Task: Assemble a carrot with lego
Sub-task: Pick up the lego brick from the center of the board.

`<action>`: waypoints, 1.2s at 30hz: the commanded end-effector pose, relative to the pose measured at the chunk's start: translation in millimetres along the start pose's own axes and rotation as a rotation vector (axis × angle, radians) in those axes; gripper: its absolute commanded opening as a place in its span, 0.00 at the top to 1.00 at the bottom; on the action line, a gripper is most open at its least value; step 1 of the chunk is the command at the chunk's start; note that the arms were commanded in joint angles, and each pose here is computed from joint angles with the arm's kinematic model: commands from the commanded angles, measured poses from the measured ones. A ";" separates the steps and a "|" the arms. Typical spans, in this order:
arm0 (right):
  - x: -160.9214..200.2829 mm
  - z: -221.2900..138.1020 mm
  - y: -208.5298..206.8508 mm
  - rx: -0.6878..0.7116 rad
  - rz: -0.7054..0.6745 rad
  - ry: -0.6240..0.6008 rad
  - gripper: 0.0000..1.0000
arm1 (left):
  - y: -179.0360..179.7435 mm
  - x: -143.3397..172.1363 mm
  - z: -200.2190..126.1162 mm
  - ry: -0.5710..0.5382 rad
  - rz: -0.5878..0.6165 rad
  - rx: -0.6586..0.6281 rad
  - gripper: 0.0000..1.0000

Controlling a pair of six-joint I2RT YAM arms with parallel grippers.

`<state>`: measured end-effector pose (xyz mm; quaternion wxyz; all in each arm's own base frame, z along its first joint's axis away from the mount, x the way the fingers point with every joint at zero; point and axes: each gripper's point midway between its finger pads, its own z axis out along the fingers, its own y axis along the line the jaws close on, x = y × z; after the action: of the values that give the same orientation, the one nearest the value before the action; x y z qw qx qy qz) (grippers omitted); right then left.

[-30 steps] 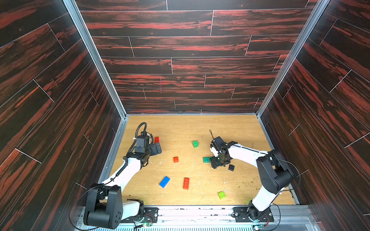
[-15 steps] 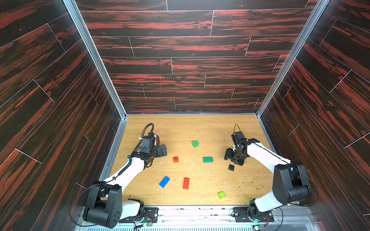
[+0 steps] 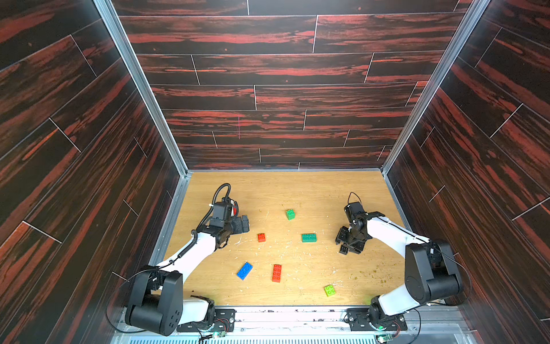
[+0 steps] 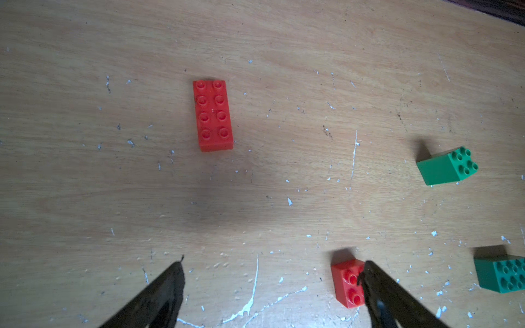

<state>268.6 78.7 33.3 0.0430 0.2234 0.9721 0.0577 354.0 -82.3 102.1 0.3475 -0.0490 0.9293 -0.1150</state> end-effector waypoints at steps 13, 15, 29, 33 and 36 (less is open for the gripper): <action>0.7 20.4 -6.7 0.025 -0.091 0.008 0.52 | -4.0 -5.2 0.3 -0.006 -0.008 0.007 0.02; 1.6 20.9 -6.4 0.024 -0.103 0.011 0.52 | -3.3 -4.4 0.7 -0.005 -0.011 0.005 0.02; 8.3 23.8 -9.6 0.060 -0.190 0.022 0.58 | -1.6 -0.2 -1.3 -0.007 -0.021 0.003 0.02; 10.1 25.0 -12.2 0.079 -0.209 0.023 0.57 | -1.2 -0.7 -2.2 -0.011 -0.023 0.002 0.02; 10.7 26.2 -13.6 0.085 -0.216 0.024 0.57 | -1.0 -0.6 -2.5 -0.012 -0.024 0.001 0.02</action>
<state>268.1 78.1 16.0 0.0542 0.1290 0.9896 0.0339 354.3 -83.1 99.9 0.3444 -0.0543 0.9298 -0.1180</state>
